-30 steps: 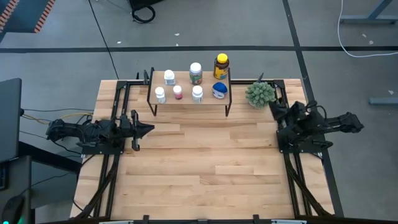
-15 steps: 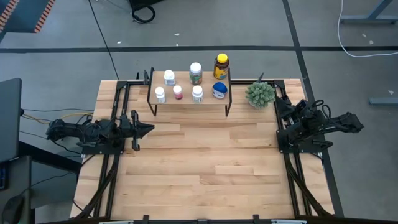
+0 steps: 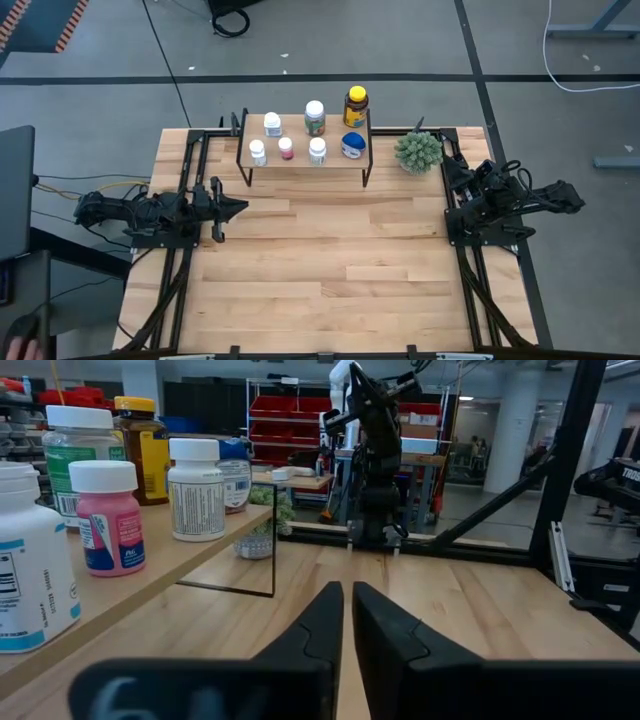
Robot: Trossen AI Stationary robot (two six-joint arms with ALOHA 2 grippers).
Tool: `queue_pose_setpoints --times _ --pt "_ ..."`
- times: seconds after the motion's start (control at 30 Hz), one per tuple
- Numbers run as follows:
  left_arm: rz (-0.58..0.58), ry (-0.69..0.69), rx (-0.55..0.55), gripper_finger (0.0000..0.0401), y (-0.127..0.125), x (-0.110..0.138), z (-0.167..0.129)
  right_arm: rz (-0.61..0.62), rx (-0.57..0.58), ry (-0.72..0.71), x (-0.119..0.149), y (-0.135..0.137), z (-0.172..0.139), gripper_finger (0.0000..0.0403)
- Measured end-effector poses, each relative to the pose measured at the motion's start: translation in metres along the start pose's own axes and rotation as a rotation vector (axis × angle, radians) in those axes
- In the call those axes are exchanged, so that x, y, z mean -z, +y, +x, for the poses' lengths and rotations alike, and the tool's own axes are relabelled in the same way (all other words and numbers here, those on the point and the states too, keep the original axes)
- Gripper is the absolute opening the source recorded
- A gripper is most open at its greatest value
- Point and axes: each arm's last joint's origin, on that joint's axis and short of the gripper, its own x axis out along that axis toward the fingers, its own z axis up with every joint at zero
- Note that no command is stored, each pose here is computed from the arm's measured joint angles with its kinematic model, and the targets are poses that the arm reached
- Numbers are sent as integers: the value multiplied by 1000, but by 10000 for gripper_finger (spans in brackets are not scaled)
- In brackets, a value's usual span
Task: Pick and place medicine bottles onto shelf by color
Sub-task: Return to Home Position
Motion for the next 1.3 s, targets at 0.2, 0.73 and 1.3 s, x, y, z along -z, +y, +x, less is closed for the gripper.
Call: queue_pose_setpoints --times 0.2,0.73,1.3 --pt "0 0 0 38 0 0 0 1 0 0 0 0 0 9" --pt "0 0 0 39 0 0 0 0 0 0 0 0 0 9" --pt "0 1 0 35 0 0 0 0 0 0 0 0 0 9"
